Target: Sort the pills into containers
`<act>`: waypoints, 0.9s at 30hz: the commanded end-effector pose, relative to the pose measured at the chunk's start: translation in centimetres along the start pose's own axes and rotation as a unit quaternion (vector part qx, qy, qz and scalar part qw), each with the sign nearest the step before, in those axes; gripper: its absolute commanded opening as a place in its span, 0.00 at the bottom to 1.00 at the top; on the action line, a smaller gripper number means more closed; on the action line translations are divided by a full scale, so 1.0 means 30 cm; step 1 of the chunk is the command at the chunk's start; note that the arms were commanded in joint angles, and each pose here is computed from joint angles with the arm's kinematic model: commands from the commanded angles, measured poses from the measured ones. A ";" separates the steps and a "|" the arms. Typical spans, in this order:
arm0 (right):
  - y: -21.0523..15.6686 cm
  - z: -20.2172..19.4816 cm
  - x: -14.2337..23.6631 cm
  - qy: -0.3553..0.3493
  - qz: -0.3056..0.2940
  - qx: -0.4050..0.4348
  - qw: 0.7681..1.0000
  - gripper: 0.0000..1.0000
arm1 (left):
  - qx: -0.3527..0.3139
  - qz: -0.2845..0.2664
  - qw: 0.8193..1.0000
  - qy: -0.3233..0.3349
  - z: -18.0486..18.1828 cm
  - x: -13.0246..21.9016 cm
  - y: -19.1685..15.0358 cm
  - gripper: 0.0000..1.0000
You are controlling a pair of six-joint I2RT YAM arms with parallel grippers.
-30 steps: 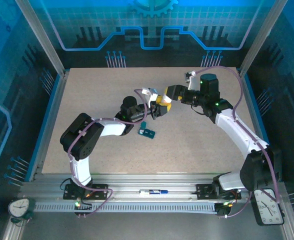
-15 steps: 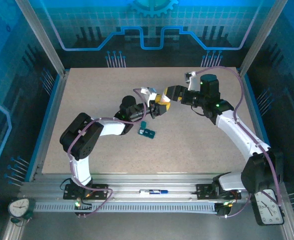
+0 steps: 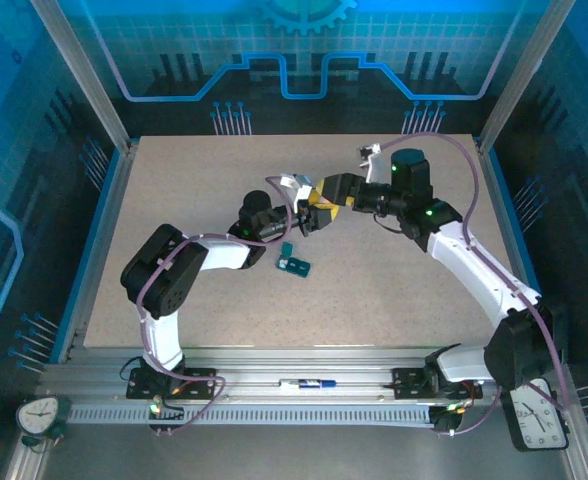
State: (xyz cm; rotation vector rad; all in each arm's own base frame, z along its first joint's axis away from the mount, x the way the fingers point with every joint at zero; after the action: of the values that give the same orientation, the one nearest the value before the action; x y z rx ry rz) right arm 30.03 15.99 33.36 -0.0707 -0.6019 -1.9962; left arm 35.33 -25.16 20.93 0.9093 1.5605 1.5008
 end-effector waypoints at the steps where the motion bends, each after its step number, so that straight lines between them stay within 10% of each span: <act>1: 0.040 0.089 0.063 0.015 -0.028 0.038 0.999 0.75 | -0.005 -0.019 1.000 -0.015 0.000 -0.009 0.032 0.00; 11: 0.133 0.005 0.074 -0.139 -0.025 0.079 0.987 0.75 | -0.010 -0.018 0.999 -0.031 -0.010 0.002 0.041 0.00; 27: 0.112 -0.059 -0.023 -0.160 0.051 0.082 0.982 0.76 | -0.006 -0.019 0.999 -0.050 -0.018 0.002 0.062 0.00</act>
State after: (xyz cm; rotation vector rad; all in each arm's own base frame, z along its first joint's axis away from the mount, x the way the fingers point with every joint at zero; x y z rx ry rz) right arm 33.57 13.98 32.24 -0.3470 -0.9287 -1.8695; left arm 34.90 -25.34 20.79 0.9648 1.5125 1.4576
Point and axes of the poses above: each hand's point on the last joint's axis, 136 mm out from that joint toward the fingers, its own x axis back along the fingers, its own z axis along the line the jaws close on, y = z × x, the point moved 10 cm from there along x, back along the fingers, and after that the axes turned 15 degrees about -x, right-handed, at the moved point
